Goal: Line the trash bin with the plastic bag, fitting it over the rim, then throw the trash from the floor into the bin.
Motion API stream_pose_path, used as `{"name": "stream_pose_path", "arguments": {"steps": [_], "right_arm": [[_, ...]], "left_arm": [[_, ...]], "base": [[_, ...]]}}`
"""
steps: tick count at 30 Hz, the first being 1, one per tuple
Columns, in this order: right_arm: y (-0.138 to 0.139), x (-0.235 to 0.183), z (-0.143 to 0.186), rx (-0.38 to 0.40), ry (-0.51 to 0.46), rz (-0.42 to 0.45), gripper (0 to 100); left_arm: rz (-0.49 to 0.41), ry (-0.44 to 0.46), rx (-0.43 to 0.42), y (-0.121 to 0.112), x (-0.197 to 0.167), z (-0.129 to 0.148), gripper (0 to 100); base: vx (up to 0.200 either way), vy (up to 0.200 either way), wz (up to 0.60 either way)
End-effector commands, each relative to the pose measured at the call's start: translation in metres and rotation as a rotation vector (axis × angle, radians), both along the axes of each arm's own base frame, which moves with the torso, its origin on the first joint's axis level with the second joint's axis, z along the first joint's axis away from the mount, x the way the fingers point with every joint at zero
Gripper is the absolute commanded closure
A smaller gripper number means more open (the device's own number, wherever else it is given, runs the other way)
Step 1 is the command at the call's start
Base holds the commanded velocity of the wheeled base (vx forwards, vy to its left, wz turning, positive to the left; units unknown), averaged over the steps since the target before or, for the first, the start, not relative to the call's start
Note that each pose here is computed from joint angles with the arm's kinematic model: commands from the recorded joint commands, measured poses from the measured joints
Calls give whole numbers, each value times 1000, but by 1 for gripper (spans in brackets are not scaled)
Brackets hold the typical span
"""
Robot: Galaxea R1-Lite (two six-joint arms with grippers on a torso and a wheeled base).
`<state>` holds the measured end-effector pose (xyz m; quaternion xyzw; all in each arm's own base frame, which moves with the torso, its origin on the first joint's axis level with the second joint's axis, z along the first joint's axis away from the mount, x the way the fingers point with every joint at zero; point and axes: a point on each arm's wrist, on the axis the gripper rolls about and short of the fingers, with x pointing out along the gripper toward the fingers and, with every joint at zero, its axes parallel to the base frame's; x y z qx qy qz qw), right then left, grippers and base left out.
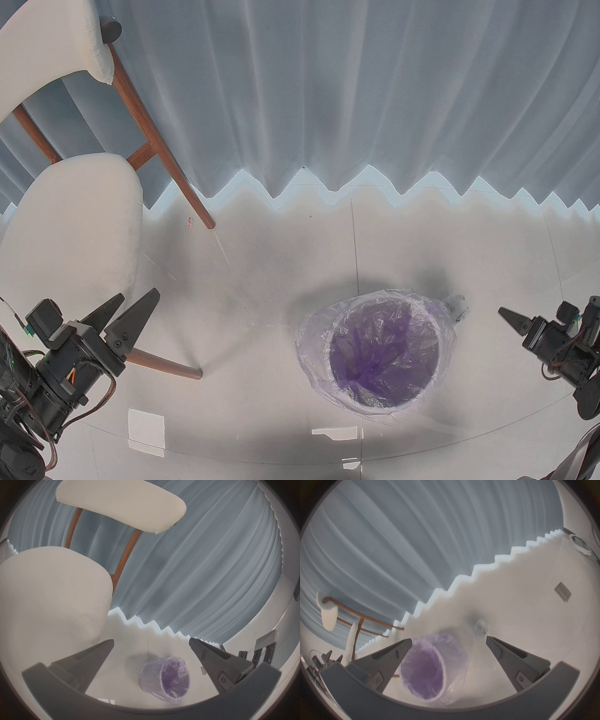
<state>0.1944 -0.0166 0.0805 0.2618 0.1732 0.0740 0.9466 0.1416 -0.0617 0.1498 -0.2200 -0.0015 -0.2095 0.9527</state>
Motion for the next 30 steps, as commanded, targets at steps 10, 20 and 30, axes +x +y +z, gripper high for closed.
{"name": "stream_pose_path", "arguments": {"steps": [10, 20, 30], "right_arm": [[34, -7, -19, -32, 166, 140, 0], [46, -2, -43, -39, 288, 185, 0], [50, 25, -76, -40, 265, 187, 0]], "left_arm": [[9, 27, -13, 9, -2, -4, 0], [17, 80, 56, 9, -3, -11, 0], [53, 121, 72, 9, -2, -16, 0]], "base": [[-200, 0, 0], [-200, 0, 0], [-160, 0, 0]]}}
